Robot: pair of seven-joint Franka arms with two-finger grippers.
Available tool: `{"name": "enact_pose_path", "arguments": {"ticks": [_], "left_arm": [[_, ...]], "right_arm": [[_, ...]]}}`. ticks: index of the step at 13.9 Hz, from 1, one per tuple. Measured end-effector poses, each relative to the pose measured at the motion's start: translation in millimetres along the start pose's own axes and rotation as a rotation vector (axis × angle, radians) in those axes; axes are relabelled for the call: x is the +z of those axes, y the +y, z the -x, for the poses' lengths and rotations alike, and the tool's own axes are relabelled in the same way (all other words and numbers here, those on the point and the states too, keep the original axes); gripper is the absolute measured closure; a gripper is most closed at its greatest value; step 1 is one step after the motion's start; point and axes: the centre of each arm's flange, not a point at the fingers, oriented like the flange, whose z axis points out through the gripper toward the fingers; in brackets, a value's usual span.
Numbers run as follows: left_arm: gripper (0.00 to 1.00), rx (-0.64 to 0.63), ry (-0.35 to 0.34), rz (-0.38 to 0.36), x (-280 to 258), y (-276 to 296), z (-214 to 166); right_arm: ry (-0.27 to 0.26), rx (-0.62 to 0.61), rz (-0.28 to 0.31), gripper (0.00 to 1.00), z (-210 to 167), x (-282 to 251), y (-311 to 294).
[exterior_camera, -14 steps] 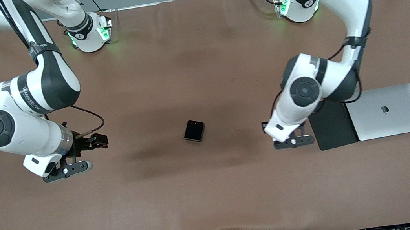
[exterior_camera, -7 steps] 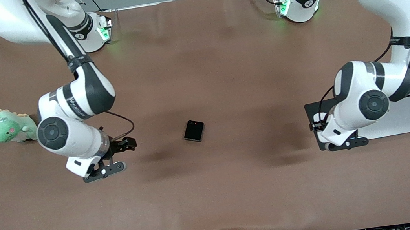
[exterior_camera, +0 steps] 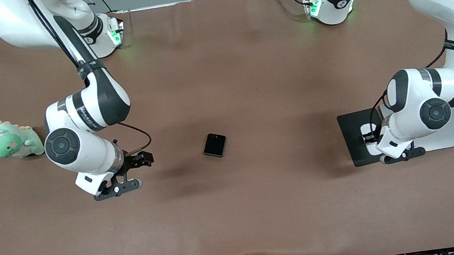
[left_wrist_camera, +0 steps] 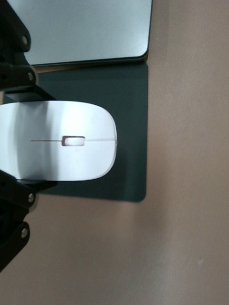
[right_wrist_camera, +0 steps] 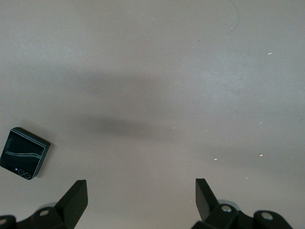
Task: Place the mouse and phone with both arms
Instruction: 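Carry the mouse with the left gripper onto the grey mouse pad, then move the right gripper to the black phone and grasp it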
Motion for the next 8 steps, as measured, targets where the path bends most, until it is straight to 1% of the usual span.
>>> {"name": "enact_pose_path", "arguments": {"ticks": [4,6,8], "left_arm": [[0.37,-0.006,0.017,0.015,30,-11,12],[0.37,-0.011,0.030,0.022,39,-15,15],[0.37,-0.008,0.047,0.029,47,-15,19]], "right_arm": [[-0.007,0.002,-0.002,0.00,0,5,-4],[-0.008,0.050,-0.015,0.00,1,9,-19],[0.007,0.123,-0.030,0.00,2,16,-45]]}}
